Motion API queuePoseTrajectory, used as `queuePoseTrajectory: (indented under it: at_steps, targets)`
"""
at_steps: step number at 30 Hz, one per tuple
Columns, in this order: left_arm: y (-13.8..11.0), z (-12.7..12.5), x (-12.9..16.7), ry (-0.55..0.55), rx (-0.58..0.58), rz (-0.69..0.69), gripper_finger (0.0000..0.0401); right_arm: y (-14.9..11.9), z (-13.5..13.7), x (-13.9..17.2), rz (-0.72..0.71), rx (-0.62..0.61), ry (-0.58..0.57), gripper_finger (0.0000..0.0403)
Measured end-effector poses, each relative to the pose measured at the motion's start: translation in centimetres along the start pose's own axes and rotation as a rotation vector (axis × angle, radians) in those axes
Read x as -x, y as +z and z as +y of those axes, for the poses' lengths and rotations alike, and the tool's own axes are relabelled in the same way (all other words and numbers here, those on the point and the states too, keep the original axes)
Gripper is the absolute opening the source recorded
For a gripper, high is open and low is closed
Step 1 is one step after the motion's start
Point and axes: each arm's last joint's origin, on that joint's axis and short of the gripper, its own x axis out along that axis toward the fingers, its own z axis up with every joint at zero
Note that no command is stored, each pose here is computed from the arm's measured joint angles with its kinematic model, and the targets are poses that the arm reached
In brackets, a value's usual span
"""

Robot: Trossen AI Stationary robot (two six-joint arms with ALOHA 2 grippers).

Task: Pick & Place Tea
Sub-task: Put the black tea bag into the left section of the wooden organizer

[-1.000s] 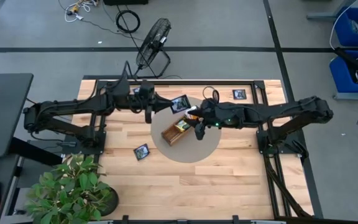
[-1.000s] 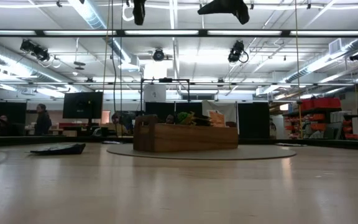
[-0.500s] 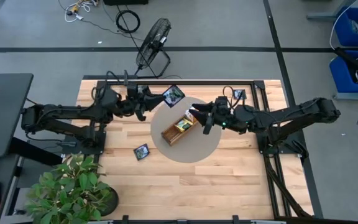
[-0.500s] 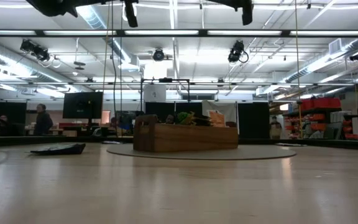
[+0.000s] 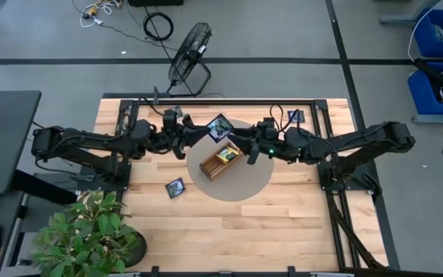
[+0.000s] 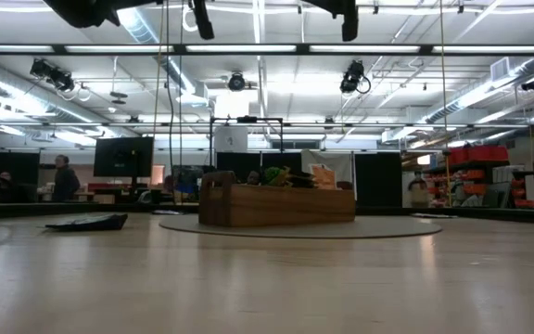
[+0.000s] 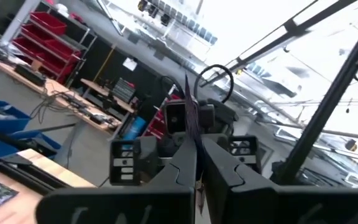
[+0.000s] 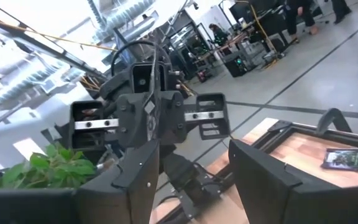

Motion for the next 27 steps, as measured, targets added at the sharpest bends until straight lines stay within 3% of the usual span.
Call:
queuePoseTrajectory:
  at_steps: [17, 20, 25, 27]
  targets:
    - [-0.38, 0.39, -0.15, 0.032, 0.003, 0.016, 0.0009, 0.7, -0.41, -0.25, -0.039, -0.016, 0.009, 0.019]
    - [-0.55, 0.5, -0.19, 0.035, 0.012, 0.021, 0.0009, 0.92, -0.62, -0.36, -0.04, -0.025, 0.024, 0.0153]
    - [-0.7, 0.61, -0.27, 0.038, 0.012, 0.024, 0.0009, 0.95, -0.71, -0.4, -0.036, -0.024, 0.024, 0.0039]
    - [-0.73, 0.64, -0.29, 0.041, 0.013, 0.024, 0.0009, 0.94, -0.72, -0.4, -0.036, -0.012, 0.022, 0.0012]
